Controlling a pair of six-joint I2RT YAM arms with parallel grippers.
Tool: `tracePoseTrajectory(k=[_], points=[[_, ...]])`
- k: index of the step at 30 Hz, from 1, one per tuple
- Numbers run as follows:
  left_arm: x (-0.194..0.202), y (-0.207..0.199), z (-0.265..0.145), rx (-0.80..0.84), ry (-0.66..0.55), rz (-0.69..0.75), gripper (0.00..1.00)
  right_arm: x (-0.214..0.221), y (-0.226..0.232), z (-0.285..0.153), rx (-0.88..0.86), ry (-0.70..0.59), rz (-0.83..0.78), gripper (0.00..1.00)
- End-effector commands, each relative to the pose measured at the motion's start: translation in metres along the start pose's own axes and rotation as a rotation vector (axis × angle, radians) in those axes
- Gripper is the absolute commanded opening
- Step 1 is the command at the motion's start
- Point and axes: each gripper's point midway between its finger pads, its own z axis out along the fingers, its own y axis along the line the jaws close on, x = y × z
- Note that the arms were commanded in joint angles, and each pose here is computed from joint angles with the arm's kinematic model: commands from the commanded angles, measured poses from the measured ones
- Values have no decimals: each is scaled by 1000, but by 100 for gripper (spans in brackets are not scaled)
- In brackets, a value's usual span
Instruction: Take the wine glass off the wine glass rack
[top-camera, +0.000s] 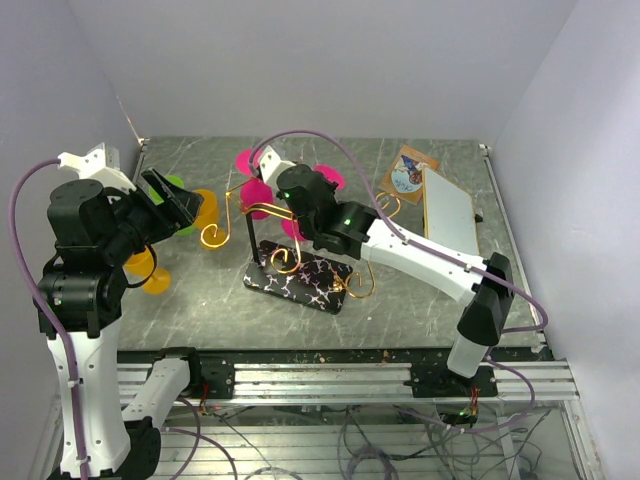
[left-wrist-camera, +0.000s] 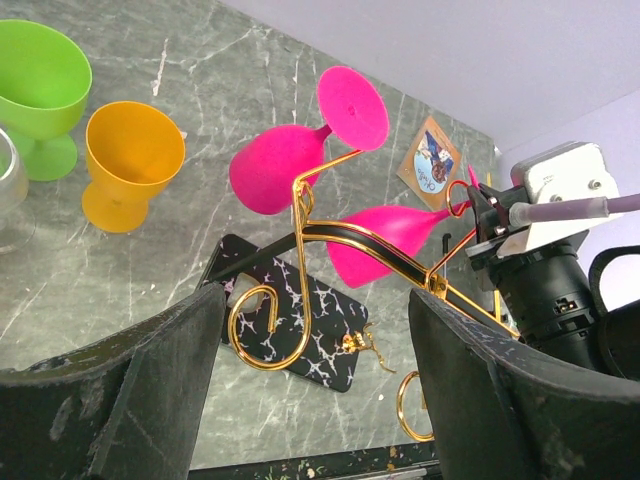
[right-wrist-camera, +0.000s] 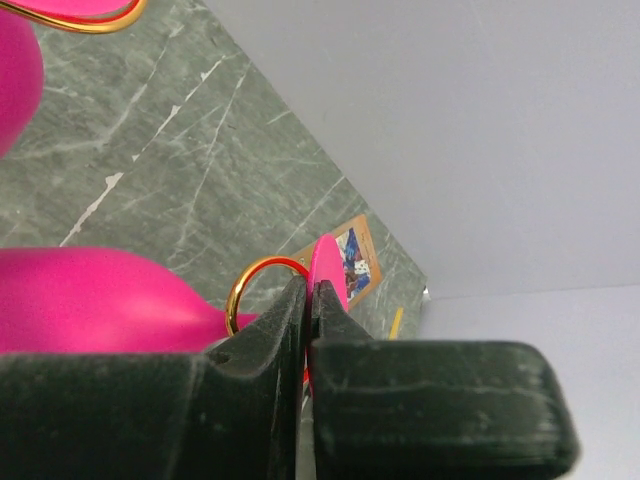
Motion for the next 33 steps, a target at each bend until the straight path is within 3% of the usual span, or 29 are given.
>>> tracePoseTrajectory(k=[1, 23, 33], points=[[-2, -6, -5, 26, -8, 14, 84, -3, -11, -18, -12, -20, 43, 0], [-4, -6, -11, 16, -18, 17, 84, -49, -8, -42, -58, -165, 127, 0], [-5, -7, -14, 16, -18, 23, 85, -71, -6, -27, -3, -218, 47, 0]])
